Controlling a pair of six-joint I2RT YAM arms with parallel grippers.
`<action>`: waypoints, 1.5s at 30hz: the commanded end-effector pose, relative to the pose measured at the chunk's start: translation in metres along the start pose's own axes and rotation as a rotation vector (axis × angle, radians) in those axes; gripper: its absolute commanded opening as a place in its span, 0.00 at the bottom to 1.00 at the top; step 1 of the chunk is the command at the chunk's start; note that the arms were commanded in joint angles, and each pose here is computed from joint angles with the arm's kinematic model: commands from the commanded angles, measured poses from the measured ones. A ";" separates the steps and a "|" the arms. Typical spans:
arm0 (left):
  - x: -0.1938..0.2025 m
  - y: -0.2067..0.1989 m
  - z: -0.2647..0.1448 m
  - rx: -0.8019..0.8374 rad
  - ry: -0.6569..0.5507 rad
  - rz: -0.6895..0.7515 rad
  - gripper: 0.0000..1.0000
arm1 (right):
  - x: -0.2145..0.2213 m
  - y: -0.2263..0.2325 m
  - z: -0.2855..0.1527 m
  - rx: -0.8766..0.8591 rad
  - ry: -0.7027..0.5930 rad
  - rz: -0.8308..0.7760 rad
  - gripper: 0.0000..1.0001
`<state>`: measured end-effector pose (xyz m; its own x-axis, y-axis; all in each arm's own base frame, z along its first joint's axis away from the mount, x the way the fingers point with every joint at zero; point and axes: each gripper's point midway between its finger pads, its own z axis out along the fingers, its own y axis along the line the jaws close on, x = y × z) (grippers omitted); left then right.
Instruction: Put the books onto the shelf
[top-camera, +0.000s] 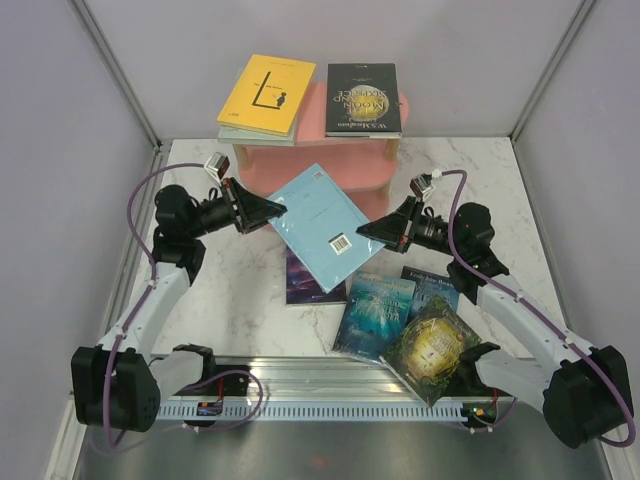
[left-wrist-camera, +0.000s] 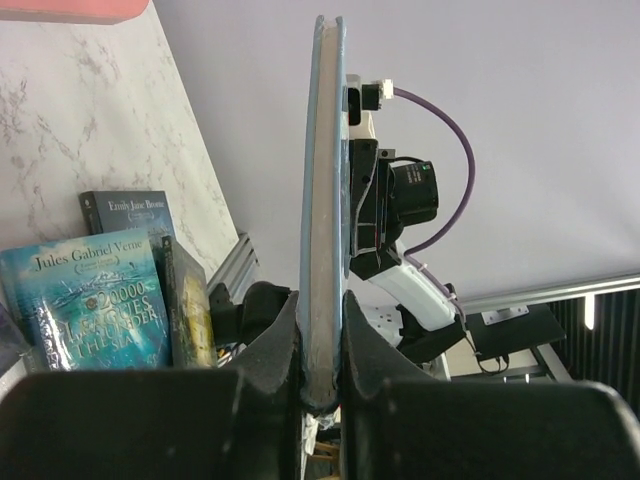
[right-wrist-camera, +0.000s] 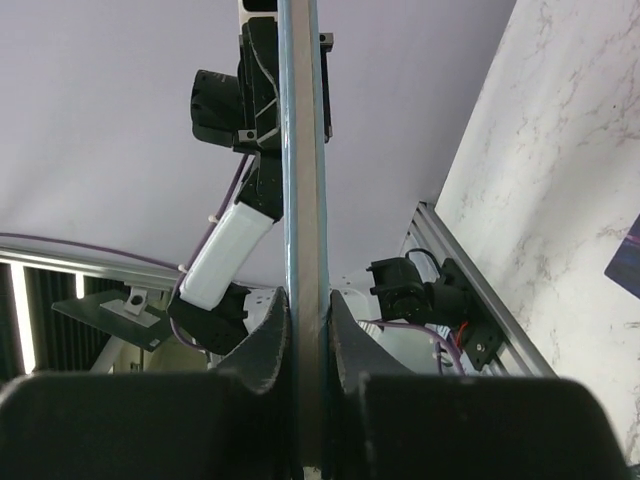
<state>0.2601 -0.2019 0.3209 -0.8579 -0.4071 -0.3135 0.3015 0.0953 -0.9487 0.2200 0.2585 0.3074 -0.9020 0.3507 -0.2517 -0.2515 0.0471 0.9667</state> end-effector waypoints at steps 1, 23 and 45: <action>-0.017 -0.010 0.010 -0.017 -0.048 0.091 0.02 | 0.016 0.052 -0.005 -0.162 0.085 -0.126 0.00; -0.019 0.024 0.010 -0.184 -0.086 0.014 0.35 | 0.127 0.107 -0.028 -0.293 0.541 -0.266 0.00; -0.019 0.047 -0.084 -0.538 -0.270 0.057 1.00 | 0.028 0.156 -0.022 -0.170 0.141 -0.316 0.00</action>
<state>0.2637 -0.1179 0.2858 -0.6850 -0.6215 -0.3801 0.0410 0.4881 -0.8718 0.1524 0.2638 0.3882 -0.9000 0.1437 -0.4116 -0.4080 0.0553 0.9113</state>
